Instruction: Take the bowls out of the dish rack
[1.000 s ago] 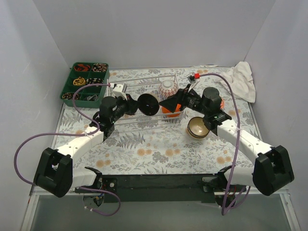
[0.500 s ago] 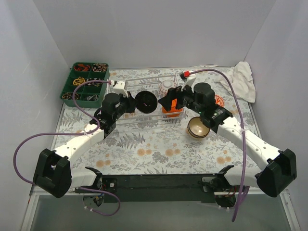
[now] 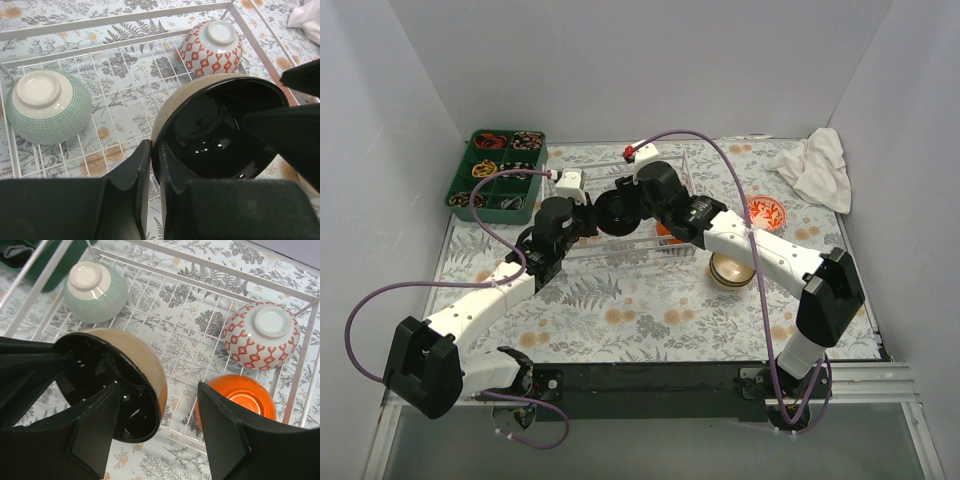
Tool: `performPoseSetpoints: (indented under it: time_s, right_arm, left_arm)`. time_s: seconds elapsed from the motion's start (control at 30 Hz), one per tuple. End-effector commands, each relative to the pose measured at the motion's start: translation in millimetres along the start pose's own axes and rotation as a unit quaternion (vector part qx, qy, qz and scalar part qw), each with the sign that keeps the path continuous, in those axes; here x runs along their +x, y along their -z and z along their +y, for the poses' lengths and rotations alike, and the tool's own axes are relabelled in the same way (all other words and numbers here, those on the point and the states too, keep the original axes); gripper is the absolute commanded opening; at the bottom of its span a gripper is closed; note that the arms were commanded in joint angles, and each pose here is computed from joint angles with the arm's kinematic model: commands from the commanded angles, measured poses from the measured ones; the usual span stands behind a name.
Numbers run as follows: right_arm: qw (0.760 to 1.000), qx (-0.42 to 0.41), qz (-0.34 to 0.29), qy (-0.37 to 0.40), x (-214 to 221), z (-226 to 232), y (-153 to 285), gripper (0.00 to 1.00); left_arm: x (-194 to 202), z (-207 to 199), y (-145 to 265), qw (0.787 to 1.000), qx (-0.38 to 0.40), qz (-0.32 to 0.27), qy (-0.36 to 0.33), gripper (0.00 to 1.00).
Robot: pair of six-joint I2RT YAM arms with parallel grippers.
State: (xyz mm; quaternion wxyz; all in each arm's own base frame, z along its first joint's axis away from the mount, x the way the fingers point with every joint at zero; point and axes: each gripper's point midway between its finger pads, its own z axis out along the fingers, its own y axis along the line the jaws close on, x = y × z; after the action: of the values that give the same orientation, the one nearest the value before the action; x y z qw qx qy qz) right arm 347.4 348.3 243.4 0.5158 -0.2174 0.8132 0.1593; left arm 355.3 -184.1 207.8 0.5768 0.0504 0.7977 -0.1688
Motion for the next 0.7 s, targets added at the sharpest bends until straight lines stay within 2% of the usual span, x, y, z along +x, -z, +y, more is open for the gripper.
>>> performPoseSetpoints:
  time_s: [0.0, 0.07, 0.1, 0.17, 0.2, 0.27, 0.3, 0.33, 0.47, 0.5, 0.57, 0.6, 0.67]
  right_arm:
    - [0.999, 0.033, -0.002, 0.021, -11.6, -2.4, -8.7, 0.63]
    - [0.999, 0.033, 0.004, 0.028, -10.2, 0.9, -15.3, 0.56]
    - [0.999, 0.035, 0.007, 0.031, -9.4, 0.6, -16.8, 0.47]
    - [0.999, 0.037, 0.009, 0.037, -10.0, 2.4, -19.5, 0.37]
    - [0.999, 0.037, 0.008, 0.037, -10.8, 2.8, -20.2, 0.26]
    - [0.999, 0.038, 0.010, 0.038, -10.4, 3.2, -20.7, 0.15]
    - [0.998, 0.039, 0.012, 0.039, -10.4, 2.6, -19.9, 0.04]
    - [0.998, 0.041, 0.010, 0.038, -12.0, 1.6, -18.4, 0.01]
    - [0.999, 0.041, 0.009, 0.032, -15.3, 0.2, -10.4, 0.01]
    - [0.999, 0.042, 0.011, 0.031, -16.0, -1.6, -5.0, 0.01]
    - [0.998, 0.049, 0.012, 0.031, -17.9, -5.6, 1.4, 0.01]
    - [0.998, 0.053, 0.010, 0.032, -20.5, -8.7, 7.8, 0.01]
    - [0.997, 0.066, 0.022, 0.038, -16.4, -17.8, 16.4, 0.01]
  left_arm:
    - [-63.1, -8.8, 13.8, 0.996, 0.007, -0.091, 0.012, 0.00]
    - [-64.2, -8.1, 14.6, 0.996, 0.005, -0.093, 0.012, 0.00]
    - [-64.4, -7.7, 14.9, 0.995, 0.005, -0.094, 0.012, 0.00]
    - [-66.7, -6.8, 16.4, 0.995, 0.003, -0.098, 0.012, 0.00]
    - [-67.6, -6.6, 16.8, 0.995, 0.003, -0.099, 0.011, 0.00]
    - [-67.6, -5.8, 17.4, 0.995, 0.001, -0.100, 0.009, 0.00]
    - [-68.7, -5.7, 18.6, 0.995, 0.000, -0.103, 0.010, 0.00]
    - [-69.2, -5.7, 19.0, 0.995, 0.001, -0.104, 0.009, 0.00]
    - [-72.9, -4.4, 22.7, 0.994, 0.001, -0.113, 0.003, 0.02]
    - [-73.2, -4.5, 23.7, 0.993, 0.001, -0.116, 0.001, 0.18]
    - [-78.2, -3.9, 28.9, 0.992, 0.002, -0.127, -0.002, 0.39]
    - [-79.7, -2.8, 30.7, 0.991, 0.001, -0.134, -0.005, 0.58]
    - [-86.0, -1.6, 38.1, 0.989, 0.002, -0.151, -0.006, 0.71]
